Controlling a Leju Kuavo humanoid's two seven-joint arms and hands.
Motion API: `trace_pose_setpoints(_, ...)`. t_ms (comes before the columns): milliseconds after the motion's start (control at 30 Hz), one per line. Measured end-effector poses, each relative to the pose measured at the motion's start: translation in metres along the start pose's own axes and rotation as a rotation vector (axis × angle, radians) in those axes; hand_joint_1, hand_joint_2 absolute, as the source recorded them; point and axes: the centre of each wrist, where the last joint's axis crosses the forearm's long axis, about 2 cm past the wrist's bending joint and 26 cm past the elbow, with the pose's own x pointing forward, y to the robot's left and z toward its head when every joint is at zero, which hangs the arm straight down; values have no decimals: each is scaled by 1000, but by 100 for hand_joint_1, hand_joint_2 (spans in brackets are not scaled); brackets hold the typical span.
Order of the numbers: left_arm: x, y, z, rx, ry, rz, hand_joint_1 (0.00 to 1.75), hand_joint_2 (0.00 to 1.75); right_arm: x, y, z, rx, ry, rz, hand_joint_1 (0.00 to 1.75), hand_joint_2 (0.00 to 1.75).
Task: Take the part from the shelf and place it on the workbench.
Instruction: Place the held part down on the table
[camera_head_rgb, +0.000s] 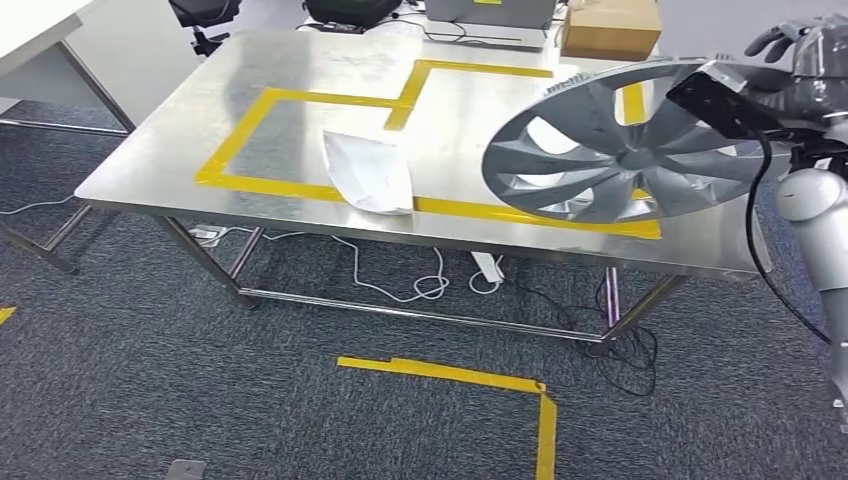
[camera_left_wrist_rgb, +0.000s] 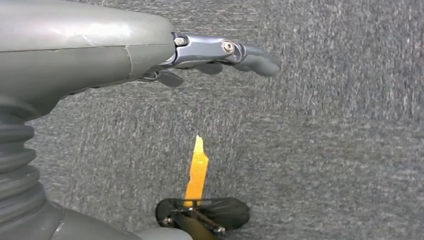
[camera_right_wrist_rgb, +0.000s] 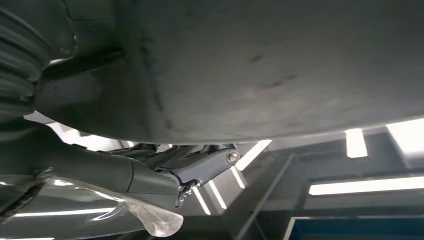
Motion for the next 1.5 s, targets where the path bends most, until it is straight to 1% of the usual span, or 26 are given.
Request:
trace_pose_setpoints(667,0,1,-1,0,7,-5,0,175,-2,3,4,5,2,1,175,175)
trace_pose_setpoints(867,-2,0,1,-4,12,-4,0,175,-1,17,19,42,6,-4,175,175)
trace_pose_setpoints(1267,-3,1,1,-5,14,-3,0,175,-4,26,30,35,29,-14,175,175)
trace_pose_setpoints(1500,-2,2,0,-3,13,-6,0,175,-11,28,31,44,50,-13,175,175)
